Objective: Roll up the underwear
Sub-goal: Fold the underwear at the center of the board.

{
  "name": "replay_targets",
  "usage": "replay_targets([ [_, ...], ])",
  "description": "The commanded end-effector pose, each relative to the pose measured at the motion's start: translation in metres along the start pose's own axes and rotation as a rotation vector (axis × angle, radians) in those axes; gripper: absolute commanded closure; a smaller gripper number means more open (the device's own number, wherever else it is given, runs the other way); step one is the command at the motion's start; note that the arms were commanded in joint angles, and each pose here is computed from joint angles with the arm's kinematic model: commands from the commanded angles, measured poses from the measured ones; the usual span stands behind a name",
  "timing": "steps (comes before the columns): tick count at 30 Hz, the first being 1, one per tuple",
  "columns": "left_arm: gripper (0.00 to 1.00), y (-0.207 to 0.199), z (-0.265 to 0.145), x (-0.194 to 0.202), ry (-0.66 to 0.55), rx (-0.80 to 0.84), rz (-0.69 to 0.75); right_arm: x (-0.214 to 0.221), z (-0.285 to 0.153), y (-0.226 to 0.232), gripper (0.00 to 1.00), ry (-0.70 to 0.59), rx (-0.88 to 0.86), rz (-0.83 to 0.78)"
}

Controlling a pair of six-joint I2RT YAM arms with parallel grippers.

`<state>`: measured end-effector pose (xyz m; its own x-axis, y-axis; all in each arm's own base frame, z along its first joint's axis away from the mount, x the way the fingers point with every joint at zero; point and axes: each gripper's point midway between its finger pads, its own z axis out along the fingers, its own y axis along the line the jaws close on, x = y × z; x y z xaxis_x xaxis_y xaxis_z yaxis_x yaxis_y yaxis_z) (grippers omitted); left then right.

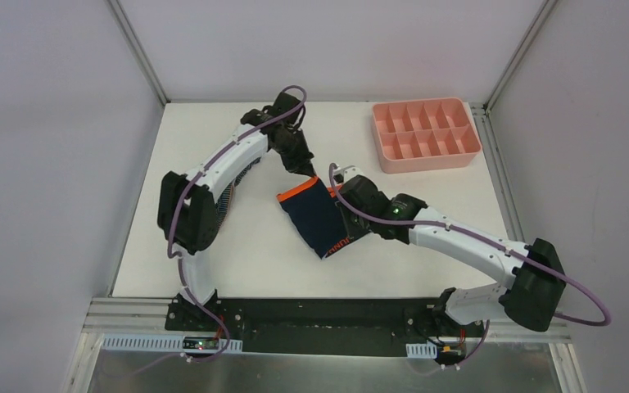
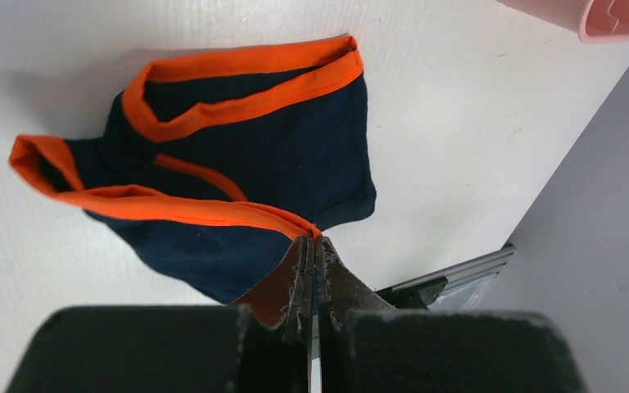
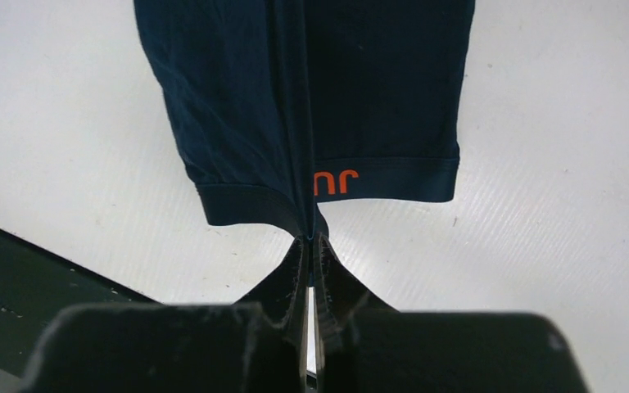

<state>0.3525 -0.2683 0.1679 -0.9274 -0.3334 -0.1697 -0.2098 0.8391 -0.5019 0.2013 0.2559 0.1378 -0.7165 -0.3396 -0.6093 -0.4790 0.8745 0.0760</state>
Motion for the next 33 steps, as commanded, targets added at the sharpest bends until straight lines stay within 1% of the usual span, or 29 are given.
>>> replay_targets([
  [1, 1.0, -0.031, 0.016, -0.005, 0.027, 0.073, 0.047, 0.0, 0.002, -0.009, 1.0, -0.015, -0.005, 0.053],
  [6, 1.0, -0.045, 0.044, -0.011, 0.046, 0.09, 0.06, 0.005, 0.014, -0.028, 1.0, -0.001, 0.034, 0.132],
  [13, 1.0, -0.047, 0.082, -0.013, 0.075, 0.077, 0.071, 0.012, 0.029, -0.045, 1.0, 0.029, 0.054, 0.192],
  [20, 1.0, -0.043, 0.106, -0.02, 0.072, 0.056, 0.067, 0.014, 0.045, -0.056, 1.0, 0.06, 0.064, 0.232],
  [33, 1.0, -0.049, 0.139, -0.024, 0.105, 0.081, 0.053, 0.02, 0.064, -0.077, 1.0, 0.09, 0.12, 0.273],
])
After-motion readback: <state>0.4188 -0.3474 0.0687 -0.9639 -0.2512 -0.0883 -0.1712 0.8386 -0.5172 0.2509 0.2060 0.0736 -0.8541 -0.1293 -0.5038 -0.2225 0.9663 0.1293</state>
